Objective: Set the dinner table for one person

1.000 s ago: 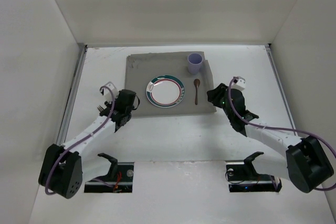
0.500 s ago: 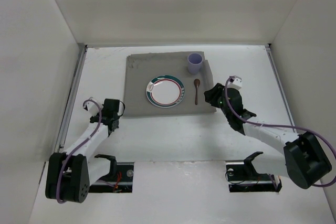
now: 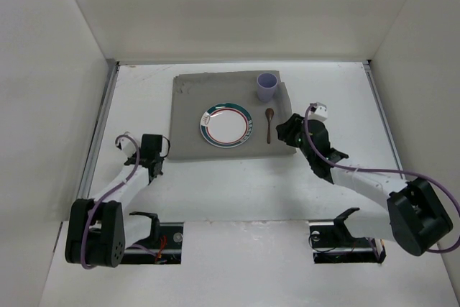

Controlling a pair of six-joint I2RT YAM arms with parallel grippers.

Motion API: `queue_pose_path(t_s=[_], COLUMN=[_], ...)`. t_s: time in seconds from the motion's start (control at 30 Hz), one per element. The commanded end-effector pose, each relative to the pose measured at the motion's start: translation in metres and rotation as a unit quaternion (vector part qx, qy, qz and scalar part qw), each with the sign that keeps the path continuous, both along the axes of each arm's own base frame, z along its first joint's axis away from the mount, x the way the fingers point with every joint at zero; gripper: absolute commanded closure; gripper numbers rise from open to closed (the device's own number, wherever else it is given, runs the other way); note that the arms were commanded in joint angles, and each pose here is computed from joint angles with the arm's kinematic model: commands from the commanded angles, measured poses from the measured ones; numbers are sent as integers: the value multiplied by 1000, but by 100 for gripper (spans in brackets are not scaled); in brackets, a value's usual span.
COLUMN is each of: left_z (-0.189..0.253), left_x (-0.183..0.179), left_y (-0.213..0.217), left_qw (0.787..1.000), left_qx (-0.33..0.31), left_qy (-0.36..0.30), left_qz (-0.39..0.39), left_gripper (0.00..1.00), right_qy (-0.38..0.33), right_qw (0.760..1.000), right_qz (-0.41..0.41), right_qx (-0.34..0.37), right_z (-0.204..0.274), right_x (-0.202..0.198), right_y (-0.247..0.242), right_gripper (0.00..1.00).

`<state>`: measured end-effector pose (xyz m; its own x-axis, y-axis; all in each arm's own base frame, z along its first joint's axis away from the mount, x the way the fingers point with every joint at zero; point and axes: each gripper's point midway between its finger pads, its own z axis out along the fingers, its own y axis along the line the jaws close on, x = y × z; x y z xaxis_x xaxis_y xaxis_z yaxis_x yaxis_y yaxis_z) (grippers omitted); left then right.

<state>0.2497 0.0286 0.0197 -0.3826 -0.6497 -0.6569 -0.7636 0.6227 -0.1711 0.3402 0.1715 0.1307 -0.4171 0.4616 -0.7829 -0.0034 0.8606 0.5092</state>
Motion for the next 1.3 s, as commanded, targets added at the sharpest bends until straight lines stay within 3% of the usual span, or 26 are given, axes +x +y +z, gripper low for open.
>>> queue_pose_path(t_s=[0.0,0.1,0.27,0.47,0.73,0.9,1.27], left_z=[6,33,95,109,79,71,30], left_x=[-9,-1,38,87,123,124,113], left_y=[3,0,-50,-132,-142,-142,-131], left_qw=[1000,999,985,932,911,897,892], left_qx=[5,12,39,124,177,207,207], left_qy=[0,-27,-76,-40,26,52,106], left_qz=[-7,-28,-151,-339,-372,-387,-386], left_gripper=[91,93,93,91,91,91,89], right_qy=[-56,-57,-57,-66,-64,-65,-62], right_qw=[998,998,998,997,997,997,997], right_qz=[-8,-15,-15,-20,-24,-22,-21], right_qx=[30,29,28,35,35,32,32], right_z=[38,37,37,43,40,41,39], right_x=[7,7,7,5,6,6,6], right_y=[-1,-4,-3,-7,-9,-7,-7], right_gripper=[47,46,46,46,46,46,46])
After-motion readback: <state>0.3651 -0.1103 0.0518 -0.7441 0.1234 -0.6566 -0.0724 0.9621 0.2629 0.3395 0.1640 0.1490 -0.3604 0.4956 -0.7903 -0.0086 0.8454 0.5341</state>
